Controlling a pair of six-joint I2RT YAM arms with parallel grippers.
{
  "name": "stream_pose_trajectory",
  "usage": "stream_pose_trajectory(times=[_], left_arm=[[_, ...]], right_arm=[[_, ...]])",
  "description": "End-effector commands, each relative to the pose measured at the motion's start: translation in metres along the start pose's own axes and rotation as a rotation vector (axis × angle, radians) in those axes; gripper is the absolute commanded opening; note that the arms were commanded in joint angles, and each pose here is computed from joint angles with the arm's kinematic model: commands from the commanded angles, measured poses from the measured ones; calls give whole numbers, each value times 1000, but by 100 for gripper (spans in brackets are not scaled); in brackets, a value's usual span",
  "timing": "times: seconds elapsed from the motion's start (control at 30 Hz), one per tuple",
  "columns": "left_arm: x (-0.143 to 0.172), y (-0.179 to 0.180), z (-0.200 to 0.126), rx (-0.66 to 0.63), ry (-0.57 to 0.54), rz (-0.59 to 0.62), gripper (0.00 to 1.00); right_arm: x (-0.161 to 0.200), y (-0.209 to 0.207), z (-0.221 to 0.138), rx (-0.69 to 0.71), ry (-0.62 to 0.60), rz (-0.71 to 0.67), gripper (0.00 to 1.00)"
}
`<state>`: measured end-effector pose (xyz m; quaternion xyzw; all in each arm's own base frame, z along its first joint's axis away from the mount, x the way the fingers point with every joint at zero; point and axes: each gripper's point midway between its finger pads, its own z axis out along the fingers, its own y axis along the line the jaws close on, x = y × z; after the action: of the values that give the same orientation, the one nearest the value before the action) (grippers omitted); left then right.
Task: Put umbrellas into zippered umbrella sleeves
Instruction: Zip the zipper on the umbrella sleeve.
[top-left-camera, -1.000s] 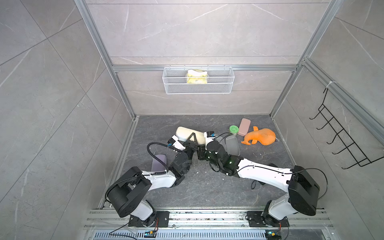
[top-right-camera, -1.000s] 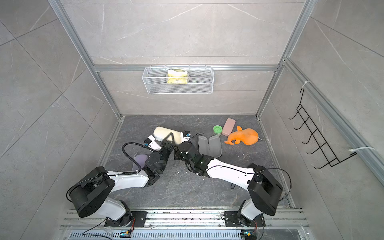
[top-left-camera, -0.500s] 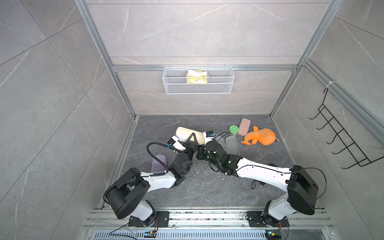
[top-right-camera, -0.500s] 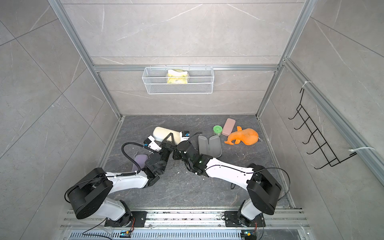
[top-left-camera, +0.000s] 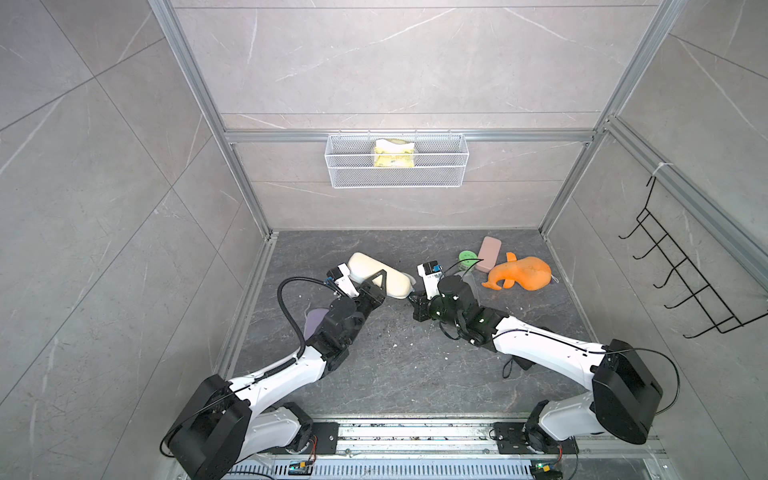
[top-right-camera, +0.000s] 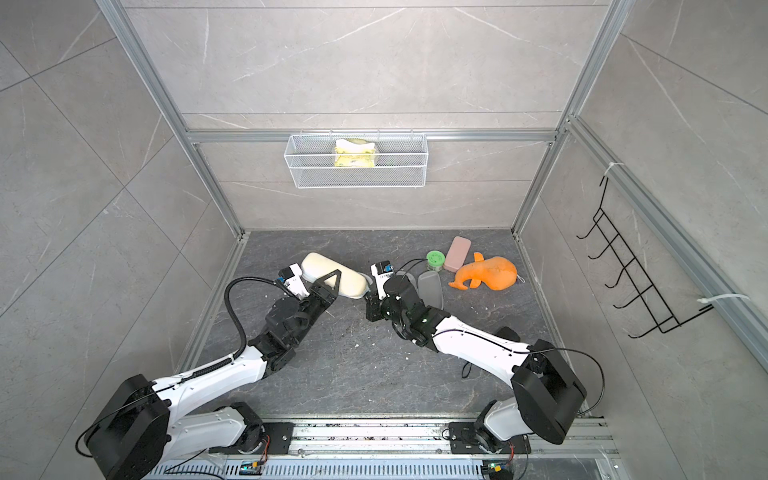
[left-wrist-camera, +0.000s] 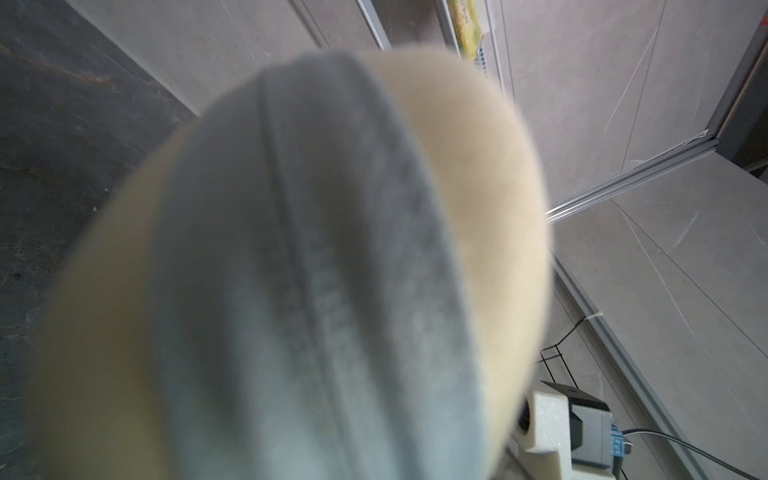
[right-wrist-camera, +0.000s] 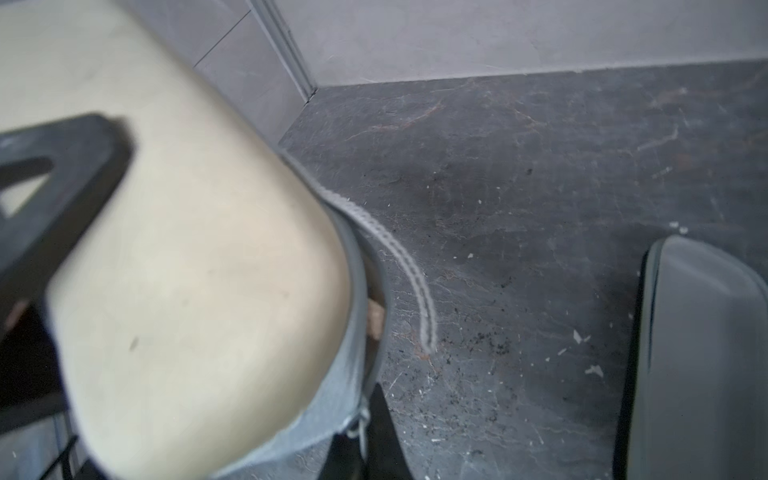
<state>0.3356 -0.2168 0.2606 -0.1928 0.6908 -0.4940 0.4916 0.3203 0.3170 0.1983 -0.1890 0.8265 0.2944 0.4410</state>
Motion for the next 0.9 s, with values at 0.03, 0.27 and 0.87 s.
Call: stream_pose_trajectory(times=[0.03,0.27,0.87], left_arm=[[-29,-28,-1,96,148,-41,6],[0,-29,4,155,424,-69,4],[40,-4,2,190,698,-42,0]], right_arm=[[-26,-27,-18,75,-50,-256,0],[-45,-42,-17,78,-62,-283,0],[-61,-71,-30,240,54,-317,46]])
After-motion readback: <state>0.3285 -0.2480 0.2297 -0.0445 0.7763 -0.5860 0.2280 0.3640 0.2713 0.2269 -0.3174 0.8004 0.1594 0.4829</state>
